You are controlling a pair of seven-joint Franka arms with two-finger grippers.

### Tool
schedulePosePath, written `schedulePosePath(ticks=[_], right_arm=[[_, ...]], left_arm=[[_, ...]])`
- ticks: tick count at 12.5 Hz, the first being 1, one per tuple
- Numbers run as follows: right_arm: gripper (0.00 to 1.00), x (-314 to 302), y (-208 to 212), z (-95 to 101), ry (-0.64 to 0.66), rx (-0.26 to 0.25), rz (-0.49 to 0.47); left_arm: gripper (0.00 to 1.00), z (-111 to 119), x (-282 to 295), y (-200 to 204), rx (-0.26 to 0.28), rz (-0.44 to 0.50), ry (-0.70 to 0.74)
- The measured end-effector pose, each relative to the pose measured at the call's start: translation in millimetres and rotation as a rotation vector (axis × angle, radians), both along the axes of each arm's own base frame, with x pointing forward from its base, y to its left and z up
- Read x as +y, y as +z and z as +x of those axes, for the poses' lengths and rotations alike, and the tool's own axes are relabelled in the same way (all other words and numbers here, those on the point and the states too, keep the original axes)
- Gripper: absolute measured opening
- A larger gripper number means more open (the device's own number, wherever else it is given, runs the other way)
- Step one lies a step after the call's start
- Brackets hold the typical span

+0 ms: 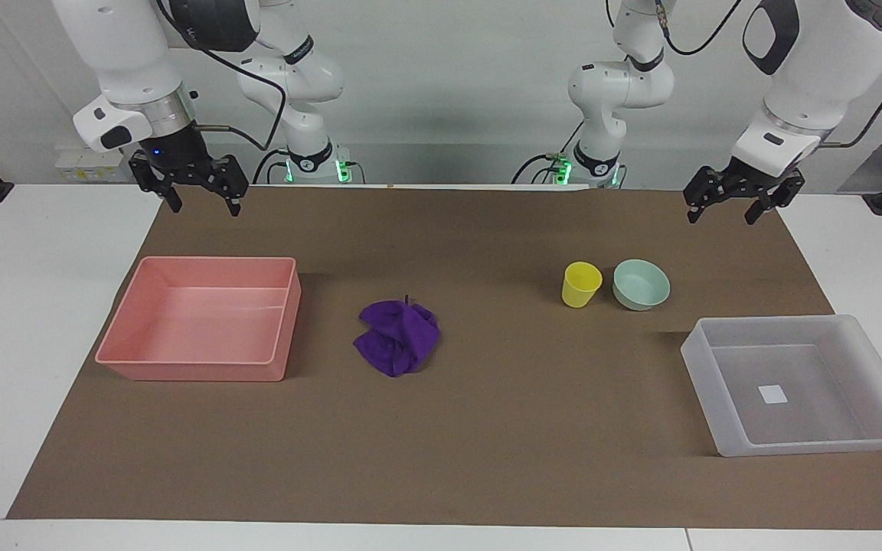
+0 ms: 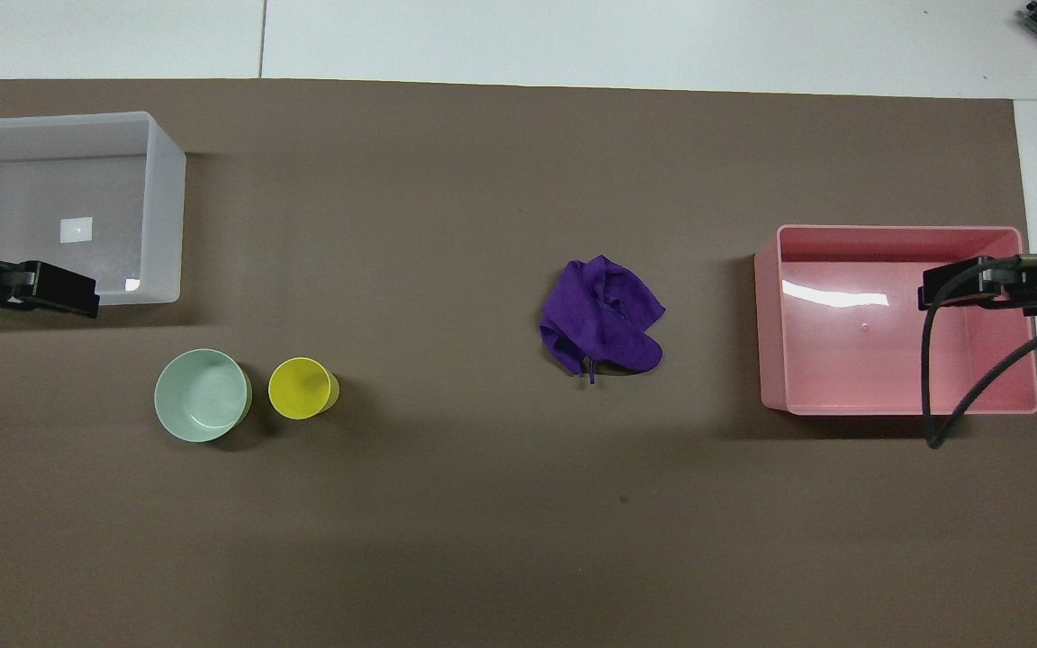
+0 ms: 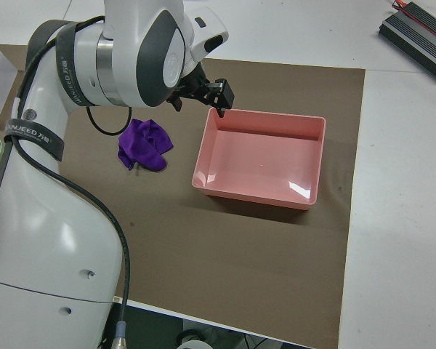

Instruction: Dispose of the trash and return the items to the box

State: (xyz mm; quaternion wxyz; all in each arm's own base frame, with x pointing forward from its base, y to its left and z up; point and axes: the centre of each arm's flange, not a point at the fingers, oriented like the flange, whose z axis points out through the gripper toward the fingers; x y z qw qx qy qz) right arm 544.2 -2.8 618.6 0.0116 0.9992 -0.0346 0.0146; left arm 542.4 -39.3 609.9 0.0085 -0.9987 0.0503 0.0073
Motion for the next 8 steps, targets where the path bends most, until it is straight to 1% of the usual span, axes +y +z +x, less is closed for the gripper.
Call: schedulePosePath(ticks=[8], right_arm=[[1.0, 0.1, -1.5, 0.8, -0.001, 0.003, 0.001]], left_arm=[[1.0, -0.2, 0.4, -0.2, 0.002, 0.0, 0.001]])
